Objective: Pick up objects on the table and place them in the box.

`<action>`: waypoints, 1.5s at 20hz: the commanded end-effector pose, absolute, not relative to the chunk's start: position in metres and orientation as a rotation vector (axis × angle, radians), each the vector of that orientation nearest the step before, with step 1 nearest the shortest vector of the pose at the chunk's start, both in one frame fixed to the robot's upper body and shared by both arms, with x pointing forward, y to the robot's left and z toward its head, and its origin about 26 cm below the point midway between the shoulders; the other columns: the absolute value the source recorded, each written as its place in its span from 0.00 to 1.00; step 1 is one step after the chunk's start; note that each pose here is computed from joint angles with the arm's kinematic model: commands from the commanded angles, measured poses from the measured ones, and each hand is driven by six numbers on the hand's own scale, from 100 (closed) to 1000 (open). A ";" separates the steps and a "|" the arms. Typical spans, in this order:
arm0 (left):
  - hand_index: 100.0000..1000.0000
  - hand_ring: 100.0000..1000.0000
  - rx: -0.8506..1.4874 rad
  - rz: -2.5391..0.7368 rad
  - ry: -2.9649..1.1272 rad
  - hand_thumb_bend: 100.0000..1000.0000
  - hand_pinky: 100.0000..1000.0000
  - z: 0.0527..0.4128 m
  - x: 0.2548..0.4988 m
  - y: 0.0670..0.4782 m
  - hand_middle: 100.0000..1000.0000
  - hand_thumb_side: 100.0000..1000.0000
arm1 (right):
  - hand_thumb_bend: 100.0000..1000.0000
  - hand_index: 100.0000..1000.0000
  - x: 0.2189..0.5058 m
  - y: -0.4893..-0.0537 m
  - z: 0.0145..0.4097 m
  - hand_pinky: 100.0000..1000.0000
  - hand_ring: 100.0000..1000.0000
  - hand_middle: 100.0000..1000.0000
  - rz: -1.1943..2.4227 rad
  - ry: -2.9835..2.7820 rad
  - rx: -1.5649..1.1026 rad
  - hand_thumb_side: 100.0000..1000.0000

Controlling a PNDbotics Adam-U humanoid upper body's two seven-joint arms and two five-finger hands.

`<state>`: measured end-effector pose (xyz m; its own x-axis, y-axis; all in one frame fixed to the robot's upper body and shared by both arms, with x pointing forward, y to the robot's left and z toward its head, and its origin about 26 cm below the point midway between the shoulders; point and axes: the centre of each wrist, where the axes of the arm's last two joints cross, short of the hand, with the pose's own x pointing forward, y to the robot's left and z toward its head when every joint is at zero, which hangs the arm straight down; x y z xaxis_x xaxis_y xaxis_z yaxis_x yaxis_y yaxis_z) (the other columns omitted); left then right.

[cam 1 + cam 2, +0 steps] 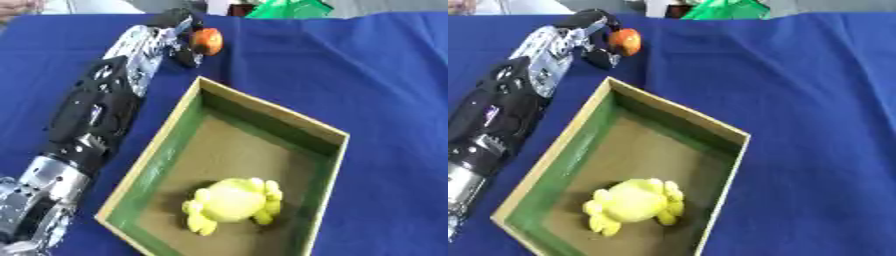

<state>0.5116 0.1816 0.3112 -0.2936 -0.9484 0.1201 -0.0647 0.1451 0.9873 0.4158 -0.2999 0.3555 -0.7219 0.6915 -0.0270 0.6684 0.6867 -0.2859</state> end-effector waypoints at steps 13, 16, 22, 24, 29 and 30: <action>0.69 0.53 1.132 -1.201 -1.708 0.00 0.40 0.341 0.505 0.181 0.62 0.00 | 0.16 0.84 0.407 -0.312 0.353 0.71 0.71 0.74 0.382 -2.790 -1.168 0.56; 0.67 0.51 1.148 -1.219 -1.746 0.00 0.38 0.348 0.502 0.174 0.60 0.00 | 0.18 0.84 0.407 -0.309 0.353 0.71 0.72 0.74 0.384 -2.796 -1.164 0.55; 0.67 0.51 1.119 -1.312 -1.876 0.00 0.37 0.356 0.486 0.160 0.59 0.00 | 0.18 0.84 0.409 -0.309 0.336 0.71 0.72 0.74 0.405 -2.756 -1.157 0.54; 0.67 0.51 1.101 -1.325 -1.918 0.00 0.37 0.359 0.481 0.154 0.59 0.00 | 0.19 0.84 0.408 -0.308 0.334 0.71 0.72 0.74 0.407 -2.755 -1.154 0.53; 0.66 0.51 1.065 -1.410 -2.100 0.00 0.37 0.359 0.462 0.139 0.59 0.00 | 0.19 0.84 0.407 -0.310 0.328 0.71 0.72 0.74 0.402 -2.732 -1.166 0.53; 0.66 0.51 1.055 -1.430 -2.126 0.00 0.37 0.358 0.458 0.139 0.59 0.00 | 0.19 0.84 0.407 -0.310 0.327 0.71 0.72 0.74 0.401 -2.731 -1.168 0.53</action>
<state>0.4673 0.1350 0.3385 -0.6325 -0.7728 -0.0526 -0.3216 0.2003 0.9254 0.4126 -0.3087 0.3140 -0.6921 0.7190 0.0632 0.6680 0.6712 -0.3213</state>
